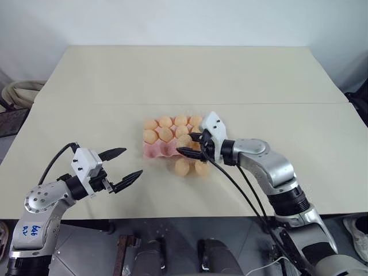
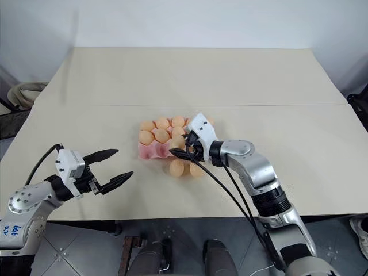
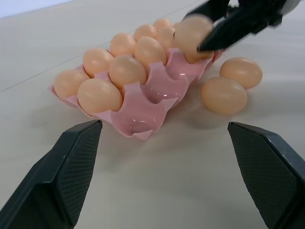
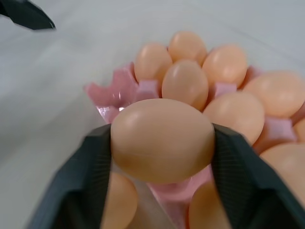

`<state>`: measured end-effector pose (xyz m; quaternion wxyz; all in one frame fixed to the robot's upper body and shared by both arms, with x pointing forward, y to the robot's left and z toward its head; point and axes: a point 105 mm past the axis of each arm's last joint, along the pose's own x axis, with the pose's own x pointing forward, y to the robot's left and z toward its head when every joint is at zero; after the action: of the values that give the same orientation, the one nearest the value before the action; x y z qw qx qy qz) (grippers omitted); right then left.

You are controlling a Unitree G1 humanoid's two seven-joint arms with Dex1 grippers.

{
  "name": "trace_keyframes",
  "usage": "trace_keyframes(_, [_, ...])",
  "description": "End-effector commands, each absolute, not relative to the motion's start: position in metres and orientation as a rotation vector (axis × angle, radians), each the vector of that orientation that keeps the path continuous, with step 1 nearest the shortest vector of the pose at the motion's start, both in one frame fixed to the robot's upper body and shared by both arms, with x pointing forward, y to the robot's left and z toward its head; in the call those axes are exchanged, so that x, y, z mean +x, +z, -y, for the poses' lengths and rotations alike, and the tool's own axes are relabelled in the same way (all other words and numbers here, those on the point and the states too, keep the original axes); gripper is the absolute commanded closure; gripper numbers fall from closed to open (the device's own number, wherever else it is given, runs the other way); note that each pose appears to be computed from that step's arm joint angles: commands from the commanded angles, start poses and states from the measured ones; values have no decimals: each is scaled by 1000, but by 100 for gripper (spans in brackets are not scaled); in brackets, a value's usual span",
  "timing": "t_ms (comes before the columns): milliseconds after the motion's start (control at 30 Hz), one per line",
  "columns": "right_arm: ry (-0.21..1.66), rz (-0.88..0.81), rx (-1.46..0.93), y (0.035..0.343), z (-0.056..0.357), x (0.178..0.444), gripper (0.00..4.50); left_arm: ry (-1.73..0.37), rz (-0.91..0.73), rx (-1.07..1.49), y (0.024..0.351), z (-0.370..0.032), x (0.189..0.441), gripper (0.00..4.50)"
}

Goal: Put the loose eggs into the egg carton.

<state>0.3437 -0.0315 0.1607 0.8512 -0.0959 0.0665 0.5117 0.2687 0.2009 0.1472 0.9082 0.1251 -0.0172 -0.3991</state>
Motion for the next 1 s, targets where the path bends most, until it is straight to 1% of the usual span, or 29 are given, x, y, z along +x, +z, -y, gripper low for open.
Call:
trace_keyframes(33, [1080, -79, -213, 174, 32, 342, 15, -823, 73, 273, 157, -198, 264, 0])
trace_keyframes(67, [1084, -62, -210, 178, 34, 340, 3, -828, 74, 273, 157, -197, 264, 0])
trace_keyframes(167, [1100, -1, -207, 187, 47, 329, 3, -859, 77, 269, 157, -190, 265, 0])
trace_keyframes(267, [1095, 36, -212, 189, 67, 318, 3, -886, 82, 266, 158, -184, 268, 0])
trace_keyframes(367, [997, 57, -238, 182, 118, 305, 3, -930, 85, 270, 159, -177, 275, 0])
trace_keyframes(433, [931, 31, -262, 175, 146, 297, 3, -964, 63, 245, 157, -175, 277, 0])
trace_keyframes(567, [826, 43, -328, 172, 191, 281, 3, -986, 57, 258, 156, -174, 285, 0])
trace_keyframes(733, [658, 70, -329, 171, 245, 259, 3, -996, 55, 280, 154, -180, 291, 0])
trace_keyframes(900, [622, 29, -351, 167, 267, 239, 3, -948, 38, 317, 154, -204, 292, 0])
trace_keyframes(1000, [635, 9, -361, 166, 268, 236, 3, -950, 16, 319, 154, -212, 290, 0])
